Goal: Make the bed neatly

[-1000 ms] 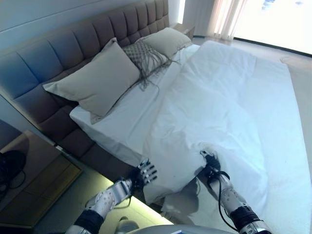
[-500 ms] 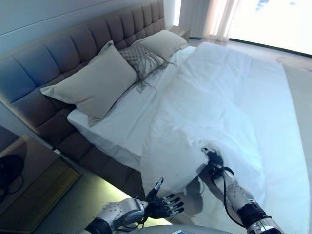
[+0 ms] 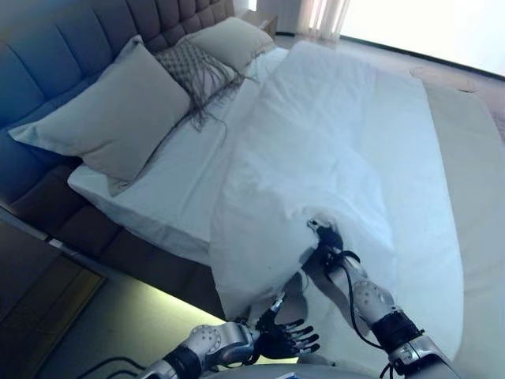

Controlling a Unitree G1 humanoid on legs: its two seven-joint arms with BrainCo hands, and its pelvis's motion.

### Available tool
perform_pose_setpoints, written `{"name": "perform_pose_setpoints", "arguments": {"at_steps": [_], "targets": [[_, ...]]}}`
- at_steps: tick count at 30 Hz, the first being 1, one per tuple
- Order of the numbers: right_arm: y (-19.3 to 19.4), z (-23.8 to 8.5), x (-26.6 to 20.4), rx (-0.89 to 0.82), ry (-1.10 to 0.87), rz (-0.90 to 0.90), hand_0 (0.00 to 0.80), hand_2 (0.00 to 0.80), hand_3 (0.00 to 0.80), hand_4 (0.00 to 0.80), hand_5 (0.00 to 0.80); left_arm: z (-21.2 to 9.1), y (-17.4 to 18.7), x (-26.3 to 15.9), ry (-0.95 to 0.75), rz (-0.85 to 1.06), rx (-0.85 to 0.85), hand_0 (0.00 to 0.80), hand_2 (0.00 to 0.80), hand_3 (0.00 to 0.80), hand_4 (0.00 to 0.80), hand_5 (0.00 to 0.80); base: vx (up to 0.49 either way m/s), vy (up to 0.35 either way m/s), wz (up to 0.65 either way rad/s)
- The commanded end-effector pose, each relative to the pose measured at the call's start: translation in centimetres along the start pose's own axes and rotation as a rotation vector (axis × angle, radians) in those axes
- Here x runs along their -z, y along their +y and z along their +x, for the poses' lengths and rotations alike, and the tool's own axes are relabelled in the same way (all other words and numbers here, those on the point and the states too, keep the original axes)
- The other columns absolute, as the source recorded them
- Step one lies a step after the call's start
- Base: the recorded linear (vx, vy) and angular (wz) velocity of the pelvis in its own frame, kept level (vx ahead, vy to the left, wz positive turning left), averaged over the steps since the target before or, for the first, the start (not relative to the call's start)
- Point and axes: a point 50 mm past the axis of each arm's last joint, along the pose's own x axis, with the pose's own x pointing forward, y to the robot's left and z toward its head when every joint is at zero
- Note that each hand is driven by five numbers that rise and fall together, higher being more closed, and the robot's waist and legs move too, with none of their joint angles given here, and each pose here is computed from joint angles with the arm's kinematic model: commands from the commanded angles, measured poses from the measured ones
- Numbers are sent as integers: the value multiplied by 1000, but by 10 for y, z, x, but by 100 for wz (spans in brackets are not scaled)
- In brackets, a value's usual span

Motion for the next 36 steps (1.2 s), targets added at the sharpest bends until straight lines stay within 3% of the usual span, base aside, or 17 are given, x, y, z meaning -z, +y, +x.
{"name": "perform_pose_setpoints", "arguments": {"at_steps": [1,7,16,26,36], "targets": [[65,-5,-37,-264,-152,32,800,800,800,800,800,23,-34,24,112,-3,182,0,0,0,0,0,0,0,0],[73,-10,-36,-290,-134,26,800,800,800,800,800,27,-32,19,27,7,93,0,0,0,0,0,34,-8,-8],[86,-16,-13,-322,-58,14,800,800,800,800,800,37,-61,6,-78,-6,228,0,0,0,0,0,61,20,-7],[93,-25,9,-366,11,-2,800,800,800,800,800,34,-89,-12,-239,-12,256,0,0,0,0,0,89,25,-7],[85,-27,15,-333,20,15,800,800,800,800,800,24,-88,-26,-314,-66,278,0,0,0,0,0,65,12,-4]]}}
